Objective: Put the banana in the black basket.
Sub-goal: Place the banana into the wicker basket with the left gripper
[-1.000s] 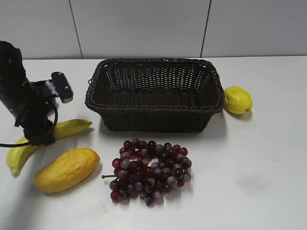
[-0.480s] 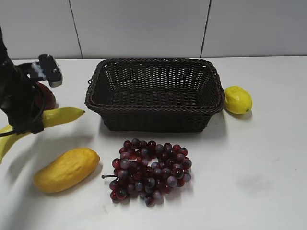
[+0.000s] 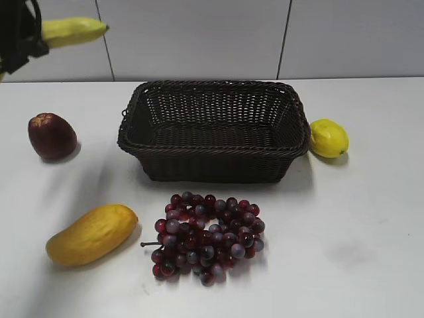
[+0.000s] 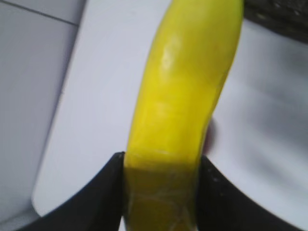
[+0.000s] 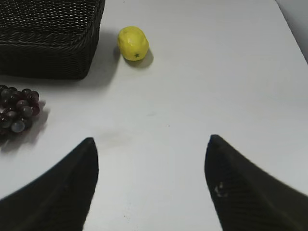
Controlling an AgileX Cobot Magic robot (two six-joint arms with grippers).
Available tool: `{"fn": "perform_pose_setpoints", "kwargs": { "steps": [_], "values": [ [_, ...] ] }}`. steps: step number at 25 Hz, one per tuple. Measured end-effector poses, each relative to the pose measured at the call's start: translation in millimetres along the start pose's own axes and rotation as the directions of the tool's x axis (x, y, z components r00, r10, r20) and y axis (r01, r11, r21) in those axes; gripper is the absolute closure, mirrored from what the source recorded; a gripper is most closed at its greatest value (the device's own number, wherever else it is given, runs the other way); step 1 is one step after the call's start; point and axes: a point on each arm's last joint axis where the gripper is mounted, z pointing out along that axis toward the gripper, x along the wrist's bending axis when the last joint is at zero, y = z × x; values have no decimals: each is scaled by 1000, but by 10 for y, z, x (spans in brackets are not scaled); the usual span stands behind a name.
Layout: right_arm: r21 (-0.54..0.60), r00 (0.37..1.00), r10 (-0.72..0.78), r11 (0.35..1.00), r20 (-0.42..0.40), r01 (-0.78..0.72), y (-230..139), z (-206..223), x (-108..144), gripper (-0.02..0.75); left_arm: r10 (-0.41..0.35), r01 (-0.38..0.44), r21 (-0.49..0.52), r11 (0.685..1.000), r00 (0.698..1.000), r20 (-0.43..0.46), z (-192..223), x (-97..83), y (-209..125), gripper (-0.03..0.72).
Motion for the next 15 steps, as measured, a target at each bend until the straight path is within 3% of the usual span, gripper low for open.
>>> {"fn": "perform_pose_setpoints", "kwargs": {
  "steps": [3, 6, 15],
  "values": [
    [0, 1000, 0, 1000, 0, 0, 0, 0, 0, 218, 85, -98, -112, 989, 989, -119, -92, 58, 279, 286],
    [0, 1000, 0, 1000, 0, 0, 0, 0, 0, 218, 143, -181, -197, 964, 971, -191, -75, -16, 573, 286],
    [0, 1000, 0, 1000, 0, 0, 0, 0, 0, 218, 264, -314, -320, 894, 945, -191, 698, -624, 1185, 286]
  ]
}}
